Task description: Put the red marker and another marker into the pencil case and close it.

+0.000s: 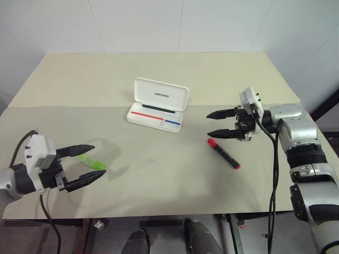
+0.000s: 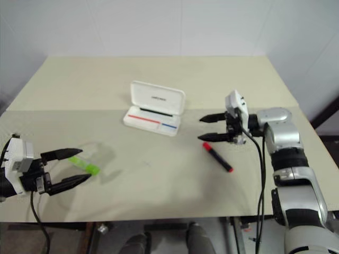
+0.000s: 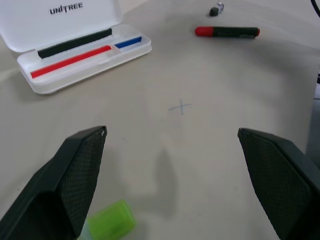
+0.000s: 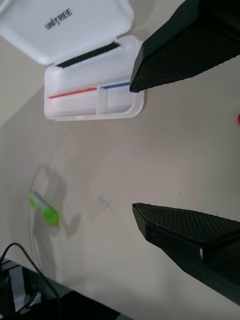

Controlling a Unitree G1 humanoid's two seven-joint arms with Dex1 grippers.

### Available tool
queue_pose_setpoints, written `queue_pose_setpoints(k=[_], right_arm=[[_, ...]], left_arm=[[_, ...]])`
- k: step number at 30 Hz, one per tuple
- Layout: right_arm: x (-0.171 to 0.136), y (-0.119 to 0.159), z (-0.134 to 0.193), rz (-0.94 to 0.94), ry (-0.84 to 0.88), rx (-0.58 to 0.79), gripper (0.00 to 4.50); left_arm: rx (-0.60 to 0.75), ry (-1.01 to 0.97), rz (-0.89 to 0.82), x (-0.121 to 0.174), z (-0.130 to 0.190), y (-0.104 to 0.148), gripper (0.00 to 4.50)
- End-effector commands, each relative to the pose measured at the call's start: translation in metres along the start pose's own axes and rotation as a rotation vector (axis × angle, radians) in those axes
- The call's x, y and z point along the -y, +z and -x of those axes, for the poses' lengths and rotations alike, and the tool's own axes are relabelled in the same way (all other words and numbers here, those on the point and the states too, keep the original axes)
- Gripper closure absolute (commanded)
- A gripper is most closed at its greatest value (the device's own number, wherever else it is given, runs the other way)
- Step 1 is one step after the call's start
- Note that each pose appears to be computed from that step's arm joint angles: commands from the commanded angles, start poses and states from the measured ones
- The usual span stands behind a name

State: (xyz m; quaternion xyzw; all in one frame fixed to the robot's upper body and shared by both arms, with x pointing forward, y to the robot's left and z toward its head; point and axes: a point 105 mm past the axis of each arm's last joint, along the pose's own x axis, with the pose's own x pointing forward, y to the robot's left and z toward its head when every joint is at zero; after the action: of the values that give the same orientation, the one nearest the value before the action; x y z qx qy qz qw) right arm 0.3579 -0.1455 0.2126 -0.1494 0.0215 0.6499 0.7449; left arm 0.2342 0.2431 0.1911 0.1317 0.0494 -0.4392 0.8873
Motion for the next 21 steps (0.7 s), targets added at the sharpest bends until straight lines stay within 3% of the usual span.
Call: queue_pose_setpoints(k=[1, 8, 14, 21], right_arm=[[-0.006, 0.016, -0.001, 0.044, 0.046, 0.052, 0.0], [-0.004, 0.016, -0.017, 0.07, 0.023, 0.042, 0.0], [0.0, 0.029, -0.057, 0.093, -0.005, 0.078, 0.0], [0.034, 0.016, -0.109, 0.103, -0.187, -0.063, 0.0]], left_arm=[[0.025, 0.006, -0.041, -0.004, -0.004, 0.007, 0.03], [0.075, 0.019, -0.062, -0.005, -0.011, 0.013, 0.03], [0.129, 0.076, -0.055, 0.001, -0.004, 0.016, 0.03], [0.239, 0.166, -0.03, 0.006, 0.011, 0.025, 0.03]])
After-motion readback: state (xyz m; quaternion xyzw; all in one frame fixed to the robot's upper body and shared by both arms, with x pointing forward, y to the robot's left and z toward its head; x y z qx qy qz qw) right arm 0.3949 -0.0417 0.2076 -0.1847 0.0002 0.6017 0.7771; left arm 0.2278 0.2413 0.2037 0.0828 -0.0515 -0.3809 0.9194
